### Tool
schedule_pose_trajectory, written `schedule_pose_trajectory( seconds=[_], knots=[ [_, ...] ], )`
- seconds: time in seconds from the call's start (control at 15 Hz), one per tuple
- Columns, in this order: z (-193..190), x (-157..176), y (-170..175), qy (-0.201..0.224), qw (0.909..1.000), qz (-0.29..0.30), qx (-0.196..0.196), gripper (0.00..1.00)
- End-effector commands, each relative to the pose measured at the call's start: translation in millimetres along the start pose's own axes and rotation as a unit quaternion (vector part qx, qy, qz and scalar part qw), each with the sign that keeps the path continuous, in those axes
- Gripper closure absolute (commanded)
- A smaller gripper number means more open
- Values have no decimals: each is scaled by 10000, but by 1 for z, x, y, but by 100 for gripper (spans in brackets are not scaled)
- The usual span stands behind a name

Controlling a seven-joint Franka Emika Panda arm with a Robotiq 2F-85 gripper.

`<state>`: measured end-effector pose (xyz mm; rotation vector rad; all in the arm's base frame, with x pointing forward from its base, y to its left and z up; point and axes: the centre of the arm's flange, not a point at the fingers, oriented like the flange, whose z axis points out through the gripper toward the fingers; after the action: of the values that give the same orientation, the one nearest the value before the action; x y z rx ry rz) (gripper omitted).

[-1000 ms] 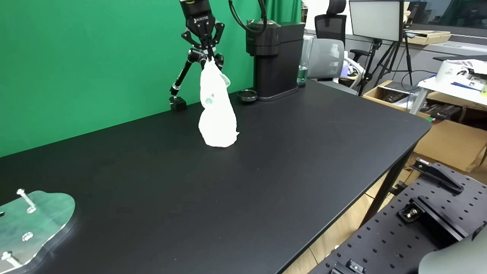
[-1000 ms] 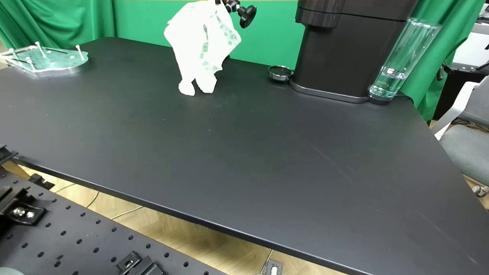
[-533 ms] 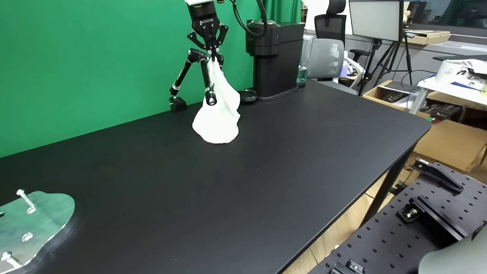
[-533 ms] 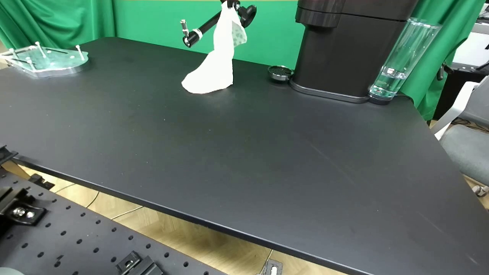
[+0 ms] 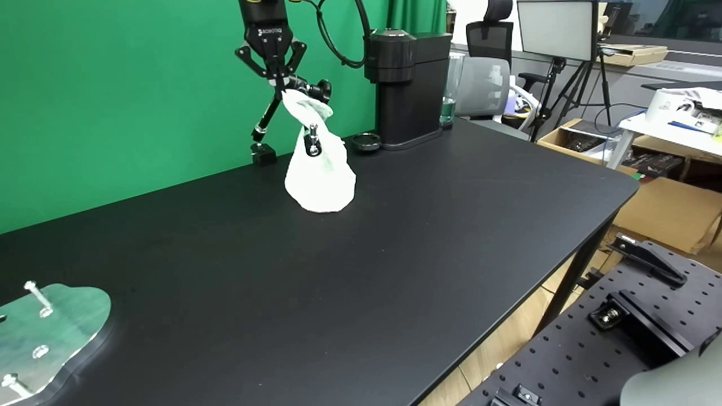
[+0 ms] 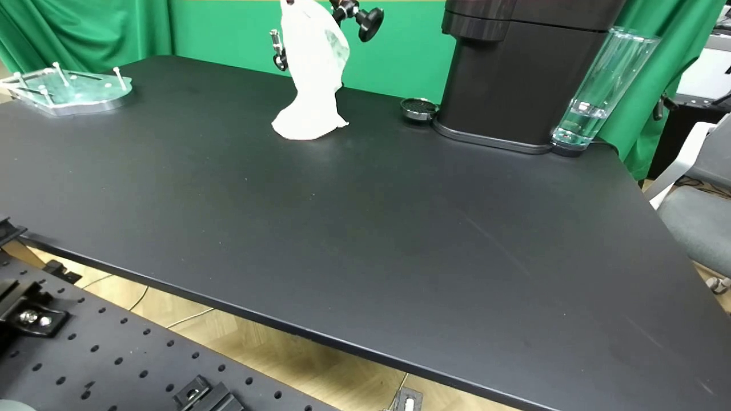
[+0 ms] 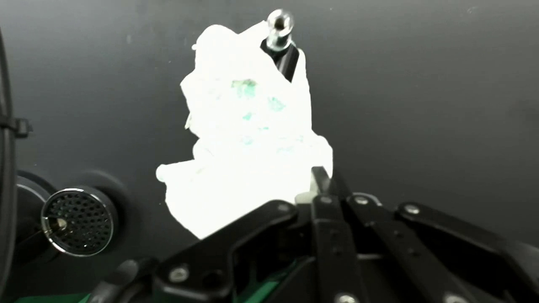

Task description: Hang the white cloth on the black extended arm-like object

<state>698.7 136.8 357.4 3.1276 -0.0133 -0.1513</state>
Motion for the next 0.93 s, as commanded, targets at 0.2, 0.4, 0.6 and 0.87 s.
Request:
schedule_pose_trajectory(
  seconds=[0.2,0.4,0.6,0.87],
  knots=[
    [-1,-116,-26,111,9997,-202,113,100],
    [10,-136,-31,41,9994,-349,60,100],
    [31,-150,-30,-126,9991,-396,11,100],
    [60,-158,-27,-408,9984,-385,-50,100]
  ],
)
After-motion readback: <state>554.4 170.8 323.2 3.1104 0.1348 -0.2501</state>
